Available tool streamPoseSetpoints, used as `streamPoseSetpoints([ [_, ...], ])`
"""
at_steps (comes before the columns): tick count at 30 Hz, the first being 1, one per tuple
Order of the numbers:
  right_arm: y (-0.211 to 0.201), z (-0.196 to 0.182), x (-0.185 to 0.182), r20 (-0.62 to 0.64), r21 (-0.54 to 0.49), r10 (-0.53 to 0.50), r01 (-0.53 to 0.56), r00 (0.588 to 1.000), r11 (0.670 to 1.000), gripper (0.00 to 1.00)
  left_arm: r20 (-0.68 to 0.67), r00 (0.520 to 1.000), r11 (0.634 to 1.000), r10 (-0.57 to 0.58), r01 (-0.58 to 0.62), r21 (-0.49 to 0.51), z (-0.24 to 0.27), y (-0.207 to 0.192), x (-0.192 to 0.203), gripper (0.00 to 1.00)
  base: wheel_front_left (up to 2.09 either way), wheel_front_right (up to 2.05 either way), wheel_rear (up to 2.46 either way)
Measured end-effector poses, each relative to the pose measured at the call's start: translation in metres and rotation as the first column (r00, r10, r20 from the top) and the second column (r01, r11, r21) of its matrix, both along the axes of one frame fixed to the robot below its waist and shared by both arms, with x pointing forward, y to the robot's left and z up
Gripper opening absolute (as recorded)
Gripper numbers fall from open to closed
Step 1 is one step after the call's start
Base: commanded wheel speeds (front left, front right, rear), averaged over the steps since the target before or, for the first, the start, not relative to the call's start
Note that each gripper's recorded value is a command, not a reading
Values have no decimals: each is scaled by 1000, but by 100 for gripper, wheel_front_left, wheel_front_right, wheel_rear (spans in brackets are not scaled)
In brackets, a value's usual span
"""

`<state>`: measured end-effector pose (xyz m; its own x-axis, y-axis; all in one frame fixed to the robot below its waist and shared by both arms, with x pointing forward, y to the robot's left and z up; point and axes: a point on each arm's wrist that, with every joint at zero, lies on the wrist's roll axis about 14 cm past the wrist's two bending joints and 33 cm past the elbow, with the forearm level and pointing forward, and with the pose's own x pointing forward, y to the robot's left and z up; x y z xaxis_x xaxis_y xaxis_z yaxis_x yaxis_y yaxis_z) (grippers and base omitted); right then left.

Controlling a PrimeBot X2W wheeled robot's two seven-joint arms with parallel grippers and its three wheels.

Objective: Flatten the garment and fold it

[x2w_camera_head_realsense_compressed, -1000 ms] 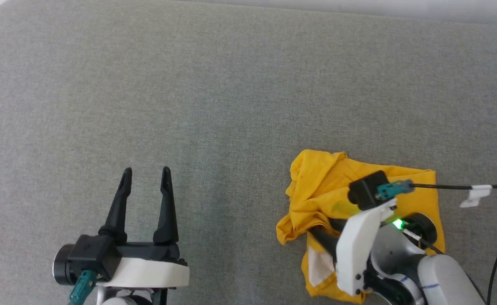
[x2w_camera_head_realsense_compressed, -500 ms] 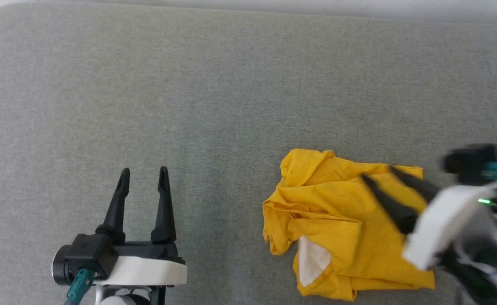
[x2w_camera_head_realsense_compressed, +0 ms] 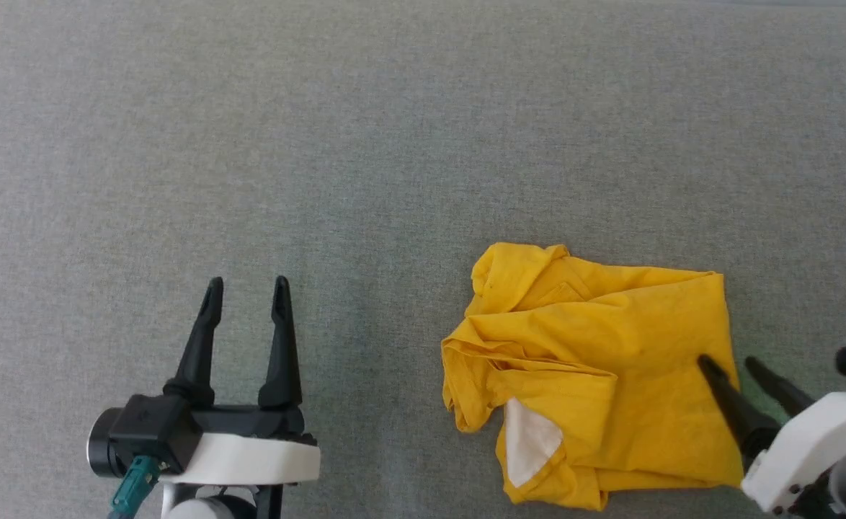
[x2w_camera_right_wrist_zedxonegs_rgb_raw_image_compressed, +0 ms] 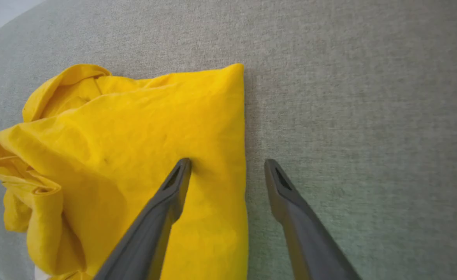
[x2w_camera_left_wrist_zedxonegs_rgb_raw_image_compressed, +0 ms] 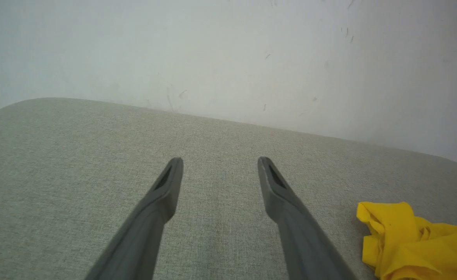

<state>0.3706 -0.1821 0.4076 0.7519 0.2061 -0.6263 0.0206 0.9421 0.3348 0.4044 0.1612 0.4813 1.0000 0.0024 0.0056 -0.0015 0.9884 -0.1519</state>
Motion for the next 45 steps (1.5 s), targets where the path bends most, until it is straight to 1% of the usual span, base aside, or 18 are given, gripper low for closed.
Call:
streamPoseSetpoints([
  [4, 11, -20, -6, -61, 26, 20, -18, 998, 1000, 100, 9, 1000, 1000, 4, -4, 7, 2, 2, 2, 100, 0, 0, 0],
  [7, 15, -27, -2, -70, 31, 34, -32, 997, 999, 100, 12, 1000, 1000, 8, -8, 16, 3, 4, 1, 100, 0, 0, 0],
  [8, 17, -28, 0, -72, 33, 40, -37, 997, 999, 77, 14, 1000, 1000, 9, -9, 19, 4, 5, 1, 100, 0, 0, 0],
  [9, 18, -29, 3, -68, 36, 42, -40, 997, 999, 22, 19, 1000, 1000, 9, -9, 22, 6, 5, 0, 100, 0, 0, 0],
  [10, 20, -29, 5, -64, 39, 46, -43, 997, 998, 0, 24, 1000, 1000, 8, -9, 25, 8, 5, 0, 100, 0, 0, 0],
  [17, 30, -18, 17, -3, 55, 65, -65, 998, 996, 0, 80, 997, 999, -21, 18, 43, 25, -3, 0, 100, 0, 0, 0],
  [20, 26, -3, 29, 54, 44, 61, -63, 997, 997, 0, 101, 994, 998, -40, 35, 49, 32, -7, 3, 100, 0, 0, 0],
  [23, 18, 14, 43, 111, 11, 63, -64, 992, 998, 0, 110, 992, 997, -56, 50, 56, 36, -11, 7, 100, 0, 0, 0],
  [25, 10, 22, 49, 132, -17, 63, -62, 989, 998, 0, 112, 991, 996, -75, 68, 62, 37, -16, 9, 100, 0, 0, 0],
  [28, -4, 28, 54, 130, -72, 72, -63, 989, 995, 0, 117, 987, 993, -106, 98, 71, 40, -23, 14, 100, 0, 0, 0],
  [35, -41, 43, 60, 140, -164, 47, -23, 989, 986, 0, 128, 971, 978, -201, 191, 88, 44, -50, 32, 100, 0, 0, 0],
  [40, -72, 56, 63, 157, -230, 7, 29, 988, 973, 0, 123, 952, 958, -281, 270, 102, 43, -75, 44, 100, 0, 0, 0],
  [45, -112, 69, 64, 185, -294, -53, 107, 981, 950, 0, 144, 924, 933, -355, 342, 111, 46, -104, 60, 100, 0, 0, 0],
])
